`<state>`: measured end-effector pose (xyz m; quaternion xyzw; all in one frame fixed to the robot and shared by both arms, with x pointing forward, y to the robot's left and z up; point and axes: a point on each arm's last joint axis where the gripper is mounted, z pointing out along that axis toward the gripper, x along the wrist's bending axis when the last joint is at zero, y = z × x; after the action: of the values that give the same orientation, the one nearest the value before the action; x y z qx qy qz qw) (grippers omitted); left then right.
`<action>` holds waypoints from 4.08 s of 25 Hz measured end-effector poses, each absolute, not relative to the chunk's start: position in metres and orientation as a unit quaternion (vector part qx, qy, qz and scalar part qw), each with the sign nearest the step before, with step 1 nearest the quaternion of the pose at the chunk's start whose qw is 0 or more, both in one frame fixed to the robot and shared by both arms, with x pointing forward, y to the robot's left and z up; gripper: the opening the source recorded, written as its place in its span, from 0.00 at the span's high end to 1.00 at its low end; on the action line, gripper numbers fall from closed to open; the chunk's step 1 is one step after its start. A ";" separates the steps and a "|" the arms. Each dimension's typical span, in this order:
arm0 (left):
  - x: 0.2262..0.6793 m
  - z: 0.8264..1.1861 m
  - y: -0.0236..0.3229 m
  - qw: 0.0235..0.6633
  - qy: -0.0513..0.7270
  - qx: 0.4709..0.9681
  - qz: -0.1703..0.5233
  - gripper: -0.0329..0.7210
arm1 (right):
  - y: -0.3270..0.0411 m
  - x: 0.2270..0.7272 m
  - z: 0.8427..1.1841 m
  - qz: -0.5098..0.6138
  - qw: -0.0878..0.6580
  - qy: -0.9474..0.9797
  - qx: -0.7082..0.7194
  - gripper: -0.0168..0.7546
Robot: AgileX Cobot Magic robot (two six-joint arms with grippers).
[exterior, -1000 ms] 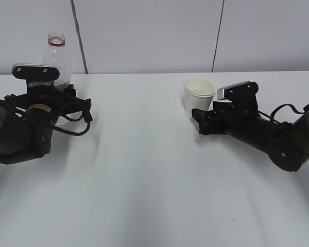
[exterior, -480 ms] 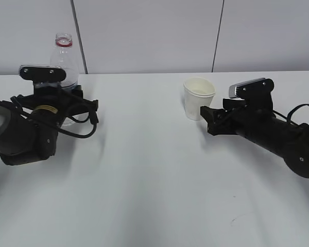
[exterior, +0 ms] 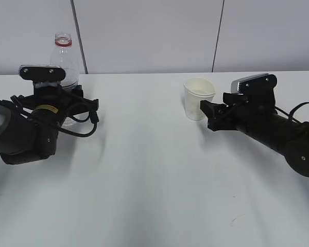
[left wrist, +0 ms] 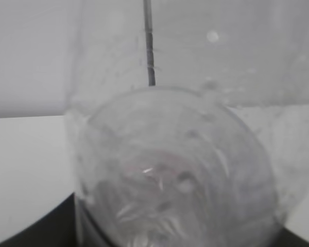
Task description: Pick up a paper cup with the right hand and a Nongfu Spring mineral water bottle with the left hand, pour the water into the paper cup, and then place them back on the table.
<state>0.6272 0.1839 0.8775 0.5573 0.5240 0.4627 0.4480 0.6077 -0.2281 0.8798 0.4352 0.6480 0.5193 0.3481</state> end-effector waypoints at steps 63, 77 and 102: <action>0.622 0.882 0.187 0.385 0.527 0.612 0.446 0.23 | -0.228 0.608 0.889 0.527 0.357 0.642 0.428 0.28; 0.620 0.903 0.188 0.398 0.531 0.599 0.448 0.17 | -0.228 0.608 0.889 0.527 0.357 0.642 0.428 0.28; 0.587 0.971 0.197 0.435 0.516 0.563 0.477 0.17 | -0.232 0.591 0.937 0.518 0.375 0.643 0.421 0.28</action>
<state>0.5865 0.1968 0.9714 0.5627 0.5162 0.4768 0.4354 0.5909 -0.2323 0.9371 0.4213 0.6429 0.5183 0.3749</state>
